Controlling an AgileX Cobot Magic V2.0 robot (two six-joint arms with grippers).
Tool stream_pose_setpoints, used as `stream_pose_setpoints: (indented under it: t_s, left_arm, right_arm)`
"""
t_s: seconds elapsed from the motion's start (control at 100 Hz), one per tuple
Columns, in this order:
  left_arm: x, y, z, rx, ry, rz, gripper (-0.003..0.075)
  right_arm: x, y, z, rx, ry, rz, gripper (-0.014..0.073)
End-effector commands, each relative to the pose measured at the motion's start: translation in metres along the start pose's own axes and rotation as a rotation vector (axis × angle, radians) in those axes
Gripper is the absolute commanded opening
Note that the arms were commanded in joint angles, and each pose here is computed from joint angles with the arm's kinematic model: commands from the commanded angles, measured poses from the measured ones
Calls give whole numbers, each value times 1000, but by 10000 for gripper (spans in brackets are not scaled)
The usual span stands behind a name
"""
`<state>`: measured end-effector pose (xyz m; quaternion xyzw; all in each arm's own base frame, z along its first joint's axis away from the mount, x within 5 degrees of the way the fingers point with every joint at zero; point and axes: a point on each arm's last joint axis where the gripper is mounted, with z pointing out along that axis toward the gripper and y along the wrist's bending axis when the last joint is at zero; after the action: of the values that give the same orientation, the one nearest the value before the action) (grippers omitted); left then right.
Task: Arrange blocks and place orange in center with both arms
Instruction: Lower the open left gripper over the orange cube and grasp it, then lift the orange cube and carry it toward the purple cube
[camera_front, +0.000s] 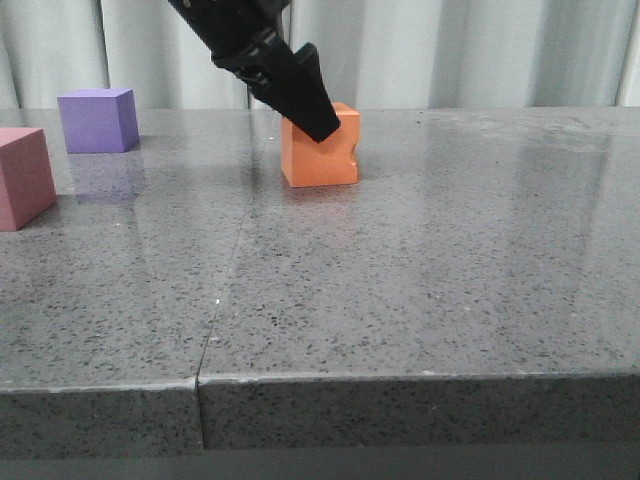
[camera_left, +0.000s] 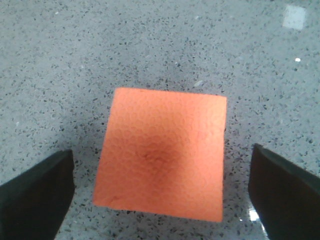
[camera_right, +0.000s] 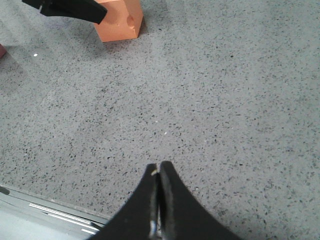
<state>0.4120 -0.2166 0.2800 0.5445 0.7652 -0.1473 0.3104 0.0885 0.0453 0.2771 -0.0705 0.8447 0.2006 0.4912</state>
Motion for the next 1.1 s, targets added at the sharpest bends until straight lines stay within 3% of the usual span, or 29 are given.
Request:
stream_pose_setpoints:
  t_s: [0.0, 0.24, 0.5, 0.6, 0.99, 1.09]
  left_arm:
    - [-23, -2, -26, -58, -104, 33, 672]
    - [-22, -1, -24, -53, -97, 32, 652]
    - [-22, -2, -24, -51, -96, 32, 356]
    - [-22, -2, -24, -51, -96, 32, 293]
    - [-28, -1, -32, -66, -118, 5, 295]
    - [-33, 0, -43, -85, -141, -53, 295]
  right_arm:
    - [-14, 4, -4, -23, -94, -22, -67]
    - [-14, 4, -4, -23, -94, -22, -67]
    - [-14, 4, -4, -23, -94, -22, -67]
    - [-14, 4, -4, -23, -94, -22, -67]
    - [-14, 4, -4, -23, -94, -22, -67]
    - [-14, 4, -4, -23, -94, -22, -67]
